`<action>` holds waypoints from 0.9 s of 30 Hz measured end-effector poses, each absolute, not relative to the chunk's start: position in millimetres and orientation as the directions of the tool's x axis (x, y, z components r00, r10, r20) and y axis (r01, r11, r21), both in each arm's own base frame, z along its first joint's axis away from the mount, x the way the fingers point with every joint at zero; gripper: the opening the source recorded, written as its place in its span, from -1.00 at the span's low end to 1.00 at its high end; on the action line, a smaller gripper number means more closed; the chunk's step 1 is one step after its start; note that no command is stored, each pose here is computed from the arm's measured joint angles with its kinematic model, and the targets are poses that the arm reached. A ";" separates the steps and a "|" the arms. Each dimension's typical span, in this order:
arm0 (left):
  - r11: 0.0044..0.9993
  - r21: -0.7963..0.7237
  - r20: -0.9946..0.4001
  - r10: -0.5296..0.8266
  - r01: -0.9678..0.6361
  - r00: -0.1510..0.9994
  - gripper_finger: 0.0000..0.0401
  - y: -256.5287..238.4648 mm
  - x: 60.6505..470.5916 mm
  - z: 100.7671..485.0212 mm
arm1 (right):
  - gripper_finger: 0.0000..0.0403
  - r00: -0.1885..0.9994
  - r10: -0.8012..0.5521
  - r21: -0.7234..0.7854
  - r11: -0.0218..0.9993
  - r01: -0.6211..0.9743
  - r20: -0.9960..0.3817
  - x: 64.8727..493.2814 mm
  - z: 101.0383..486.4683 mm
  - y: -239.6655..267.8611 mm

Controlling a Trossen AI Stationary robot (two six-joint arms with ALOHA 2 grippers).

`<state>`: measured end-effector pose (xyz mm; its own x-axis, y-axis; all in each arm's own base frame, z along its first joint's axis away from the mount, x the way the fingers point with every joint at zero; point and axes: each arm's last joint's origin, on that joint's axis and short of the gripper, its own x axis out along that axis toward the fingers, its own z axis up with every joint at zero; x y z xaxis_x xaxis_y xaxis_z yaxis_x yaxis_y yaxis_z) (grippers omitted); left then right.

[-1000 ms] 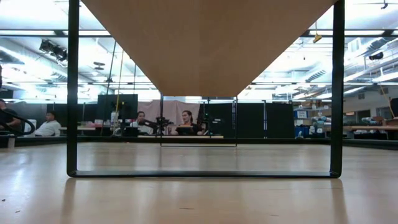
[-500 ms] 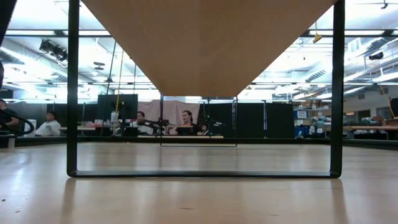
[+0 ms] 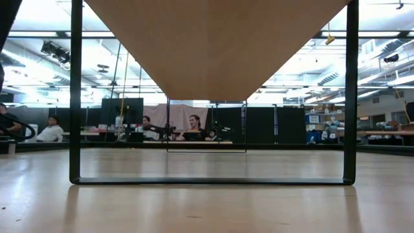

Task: Place coffee mugs
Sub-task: Put the green mug on the shelf

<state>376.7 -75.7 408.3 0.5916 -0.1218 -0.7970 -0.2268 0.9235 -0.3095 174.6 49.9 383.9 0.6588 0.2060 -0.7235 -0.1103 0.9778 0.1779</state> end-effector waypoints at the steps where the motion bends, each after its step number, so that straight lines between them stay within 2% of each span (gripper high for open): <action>1: 0.922 -0.309 -0.803 -0.122 -0.232 0.584 -0.87 -77.4 377.3 406.4 | -0.18 0.661 0.206 0.178 0.978 -0.111 -0.721 175.3 384.0 50.1; 27: 0.921 -0.248 -0.858 -0.064 -0.301 0.509 -0.86 -81.9 396.1 376.9 | -0.18 0.693 0.216 0.187 0.975 -0.118 -0.688 195.4 382.0 55.8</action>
<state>396.1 -81.9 376.9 0.5089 -0.0642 -0.8584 -0.3014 0.9208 -0.2475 195.4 55.8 382.0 0.6929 0.2156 -0.6881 -0.1177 0.9753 0.1871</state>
